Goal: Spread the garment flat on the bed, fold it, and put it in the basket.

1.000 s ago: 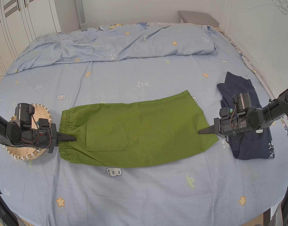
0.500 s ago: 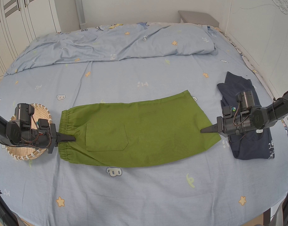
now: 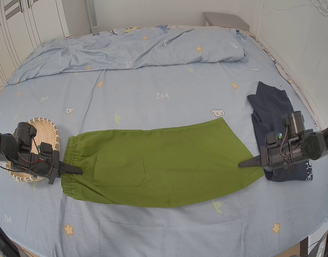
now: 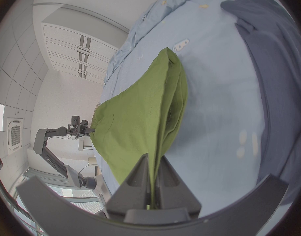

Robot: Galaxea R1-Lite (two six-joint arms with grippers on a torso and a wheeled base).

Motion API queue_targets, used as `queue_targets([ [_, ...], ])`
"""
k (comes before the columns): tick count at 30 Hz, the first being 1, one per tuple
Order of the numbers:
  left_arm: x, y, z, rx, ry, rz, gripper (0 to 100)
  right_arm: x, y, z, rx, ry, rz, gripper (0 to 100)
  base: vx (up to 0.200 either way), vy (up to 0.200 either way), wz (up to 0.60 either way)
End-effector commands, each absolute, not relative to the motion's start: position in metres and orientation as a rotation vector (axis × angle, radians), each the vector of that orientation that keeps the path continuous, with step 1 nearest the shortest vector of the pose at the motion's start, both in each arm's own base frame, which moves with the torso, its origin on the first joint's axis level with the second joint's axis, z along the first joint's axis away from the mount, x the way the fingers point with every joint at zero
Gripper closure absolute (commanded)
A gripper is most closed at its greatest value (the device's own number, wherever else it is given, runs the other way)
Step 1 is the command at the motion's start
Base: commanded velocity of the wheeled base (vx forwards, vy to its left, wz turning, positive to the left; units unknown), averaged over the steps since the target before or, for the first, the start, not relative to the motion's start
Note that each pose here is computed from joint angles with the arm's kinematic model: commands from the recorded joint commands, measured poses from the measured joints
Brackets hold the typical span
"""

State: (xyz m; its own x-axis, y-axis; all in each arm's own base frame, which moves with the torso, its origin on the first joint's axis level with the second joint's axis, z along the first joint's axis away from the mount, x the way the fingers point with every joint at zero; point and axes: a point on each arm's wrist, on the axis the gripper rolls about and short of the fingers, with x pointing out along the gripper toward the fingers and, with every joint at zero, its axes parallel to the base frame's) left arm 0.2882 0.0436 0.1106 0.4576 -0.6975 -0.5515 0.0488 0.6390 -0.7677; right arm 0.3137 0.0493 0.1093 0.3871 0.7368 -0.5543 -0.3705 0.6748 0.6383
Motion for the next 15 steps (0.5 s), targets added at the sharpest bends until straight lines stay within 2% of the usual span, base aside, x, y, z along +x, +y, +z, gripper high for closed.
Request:
queue_targets([
  [1, 0.267, 0.053, 0.108, -0.717, 1.051, -0.523, 100, 0.264, 0.049, 0.11, 0.446, 0.965, 0.743, 100, 0.0, 0.0, 0.0],
  [8, 0.238, 0.068, 0.092, -0.694, 1.114, -0.524, 100, 0.208, 0.051, 0.086, 0.447, 1.034, 0.767, 100, 0.0, 0.0, 0.0],
  [15, 0.226, 0.063, 0.084, -0.696, 1.125, -0.523, 100, 0.174, 0.048, 0.061, 0.451, 1.064, 0.774, 100, 0.0, 0.0, 0.0],
])
